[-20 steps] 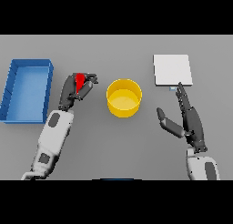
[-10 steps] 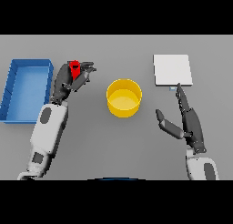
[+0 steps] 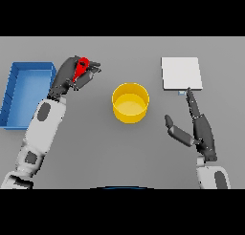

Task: Pick up the red beaker and tilt it to pour out 1 green nut into yellow bowl. Pick up the yellow bowl and place it on the metallic measuring scale.

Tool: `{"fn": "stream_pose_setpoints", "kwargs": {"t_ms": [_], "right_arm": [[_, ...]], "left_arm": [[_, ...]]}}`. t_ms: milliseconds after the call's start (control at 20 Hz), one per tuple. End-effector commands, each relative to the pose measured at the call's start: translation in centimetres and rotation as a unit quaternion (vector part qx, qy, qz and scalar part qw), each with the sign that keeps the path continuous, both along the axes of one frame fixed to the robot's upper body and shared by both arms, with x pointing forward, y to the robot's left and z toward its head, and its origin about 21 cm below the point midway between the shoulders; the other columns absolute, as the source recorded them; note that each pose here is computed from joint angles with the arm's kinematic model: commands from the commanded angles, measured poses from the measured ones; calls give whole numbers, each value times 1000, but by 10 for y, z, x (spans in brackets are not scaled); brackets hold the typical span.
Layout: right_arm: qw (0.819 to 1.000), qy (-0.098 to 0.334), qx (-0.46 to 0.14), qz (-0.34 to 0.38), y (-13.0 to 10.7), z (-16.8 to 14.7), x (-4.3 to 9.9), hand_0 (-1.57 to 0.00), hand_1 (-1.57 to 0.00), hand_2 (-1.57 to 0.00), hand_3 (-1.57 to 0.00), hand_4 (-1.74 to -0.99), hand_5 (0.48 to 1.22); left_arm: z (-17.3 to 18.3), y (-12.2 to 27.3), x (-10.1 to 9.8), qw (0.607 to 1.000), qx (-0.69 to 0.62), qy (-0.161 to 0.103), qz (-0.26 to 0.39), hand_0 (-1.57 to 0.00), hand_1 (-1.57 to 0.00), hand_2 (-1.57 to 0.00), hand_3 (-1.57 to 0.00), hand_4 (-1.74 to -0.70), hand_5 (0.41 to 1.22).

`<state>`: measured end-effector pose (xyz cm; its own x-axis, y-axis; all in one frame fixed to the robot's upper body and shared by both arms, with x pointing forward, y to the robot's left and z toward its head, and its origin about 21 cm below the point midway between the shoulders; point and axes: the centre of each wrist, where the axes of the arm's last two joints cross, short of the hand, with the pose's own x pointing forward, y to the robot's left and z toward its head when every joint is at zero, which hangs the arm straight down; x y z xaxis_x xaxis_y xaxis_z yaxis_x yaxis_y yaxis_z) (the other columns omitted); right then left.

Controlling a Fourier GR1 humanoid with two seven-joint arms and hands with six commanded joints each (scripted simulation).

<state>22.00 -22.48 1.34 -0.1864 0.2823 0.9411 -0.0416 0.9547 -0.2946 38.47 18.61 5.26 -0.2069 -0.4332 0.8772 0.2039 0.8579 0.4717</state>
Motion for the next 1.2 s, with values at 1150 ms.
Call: {"fn": "stream_pose_setpoints", "kwargs": {"t_ms": [1150], "right_arm": [[999, 22, 41, -6, 7, -2, -2, 1, 1, 1, 1, -1221, 617]], "left_arm": [[68, -110, 21, 708, 659, -117, -223, -1571, -1571, -1571, -1429, -1725, 1219]]}}
